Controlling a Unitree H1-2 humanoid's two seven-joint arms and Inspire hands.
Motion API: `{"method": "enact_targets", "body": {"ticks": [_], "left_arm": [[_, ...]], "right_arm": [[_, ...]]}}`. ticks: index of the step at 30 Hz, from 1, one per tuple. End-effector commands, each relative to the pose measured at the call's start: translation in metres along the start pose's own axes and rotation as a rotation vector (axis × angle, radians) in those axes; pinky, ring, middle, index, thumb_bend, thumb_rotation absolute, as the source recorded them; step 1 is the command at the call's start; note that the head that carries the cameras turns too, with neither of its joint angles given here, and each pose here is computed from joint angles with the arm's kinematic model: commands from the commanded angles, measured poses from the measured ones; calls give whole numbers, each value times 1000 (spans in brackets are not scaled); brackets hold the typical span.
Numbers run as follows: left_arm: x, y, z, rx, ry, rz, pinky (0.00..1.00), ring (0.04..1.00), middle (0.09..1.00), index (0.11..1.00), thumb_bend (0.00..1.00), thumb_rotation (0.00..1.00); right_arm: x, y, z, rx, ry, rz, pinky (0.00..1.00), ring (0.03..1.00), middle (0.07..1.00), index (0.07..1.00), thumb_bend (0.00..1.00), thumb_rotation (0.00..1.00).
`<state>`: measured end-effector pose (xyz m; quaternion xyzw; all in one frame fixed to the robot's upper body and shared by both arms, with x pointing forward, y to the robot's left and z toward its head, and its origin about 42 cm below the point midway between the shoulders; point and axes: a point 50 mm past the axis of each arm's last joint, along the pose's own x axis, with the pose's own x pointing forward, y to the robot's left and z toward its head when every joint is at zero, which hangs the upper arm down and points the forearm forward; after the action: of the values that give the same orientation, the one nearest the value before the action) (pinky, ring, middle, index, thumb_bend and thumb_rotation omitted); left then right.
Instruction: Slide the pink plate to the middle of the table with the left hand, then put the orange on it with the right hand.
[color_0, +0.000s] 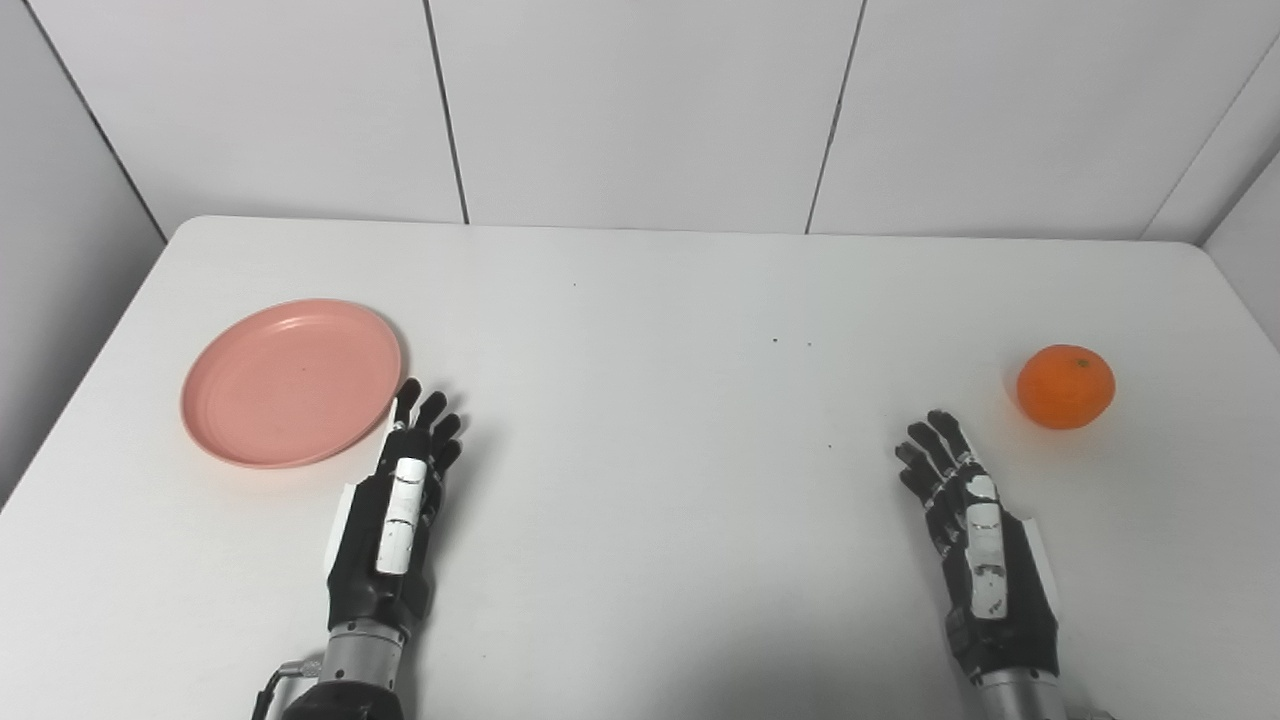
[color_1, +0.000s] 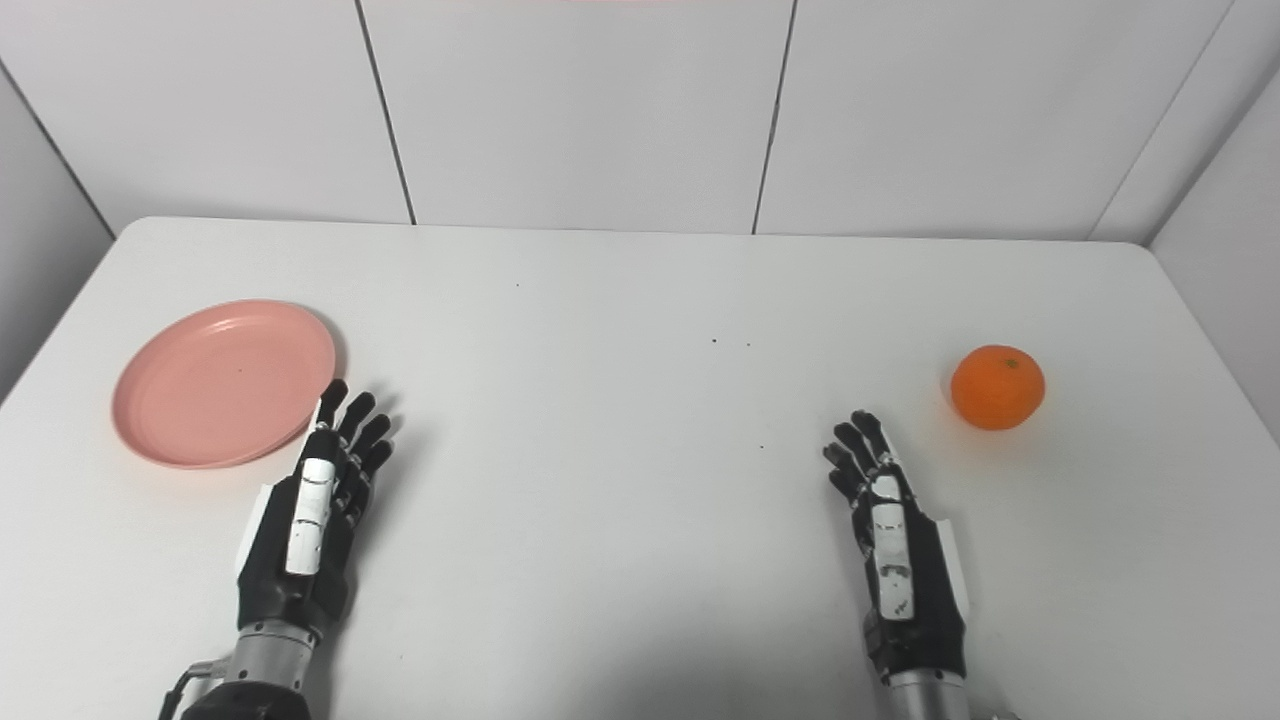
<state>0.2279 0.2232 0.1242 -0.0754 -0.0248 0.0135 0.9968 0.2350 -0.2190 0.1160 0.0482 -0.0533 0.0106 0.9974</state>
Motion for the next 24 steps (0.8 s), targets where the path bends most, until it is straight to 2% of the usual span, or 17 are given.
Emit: {"method": "enact_targets", "body": {"ticks": [1,7,19,24], "left_arm": [[-53,17,-26,23,124,46,972,953,978,997,745,864],[-54,9,-34,28,130,43,976,953,979,1000,737,871],[-54,-9,-45,9,120,42,977,955,974,994,658,854],[-52,-13,-51,10,121,51,960,942,961,982,625,836]], "right_arm": [[-7,-3,-7,5,30,4,925,884,906,920,823,1000],[-10,-14,-13,2,36,7,935,893,912,927,822,1000],[-11,-34,-24,14,51,9,971,915,929,939,848,1000],[-11,-40,-30,19,55,16,977,924,938,949,826,1000]]}}
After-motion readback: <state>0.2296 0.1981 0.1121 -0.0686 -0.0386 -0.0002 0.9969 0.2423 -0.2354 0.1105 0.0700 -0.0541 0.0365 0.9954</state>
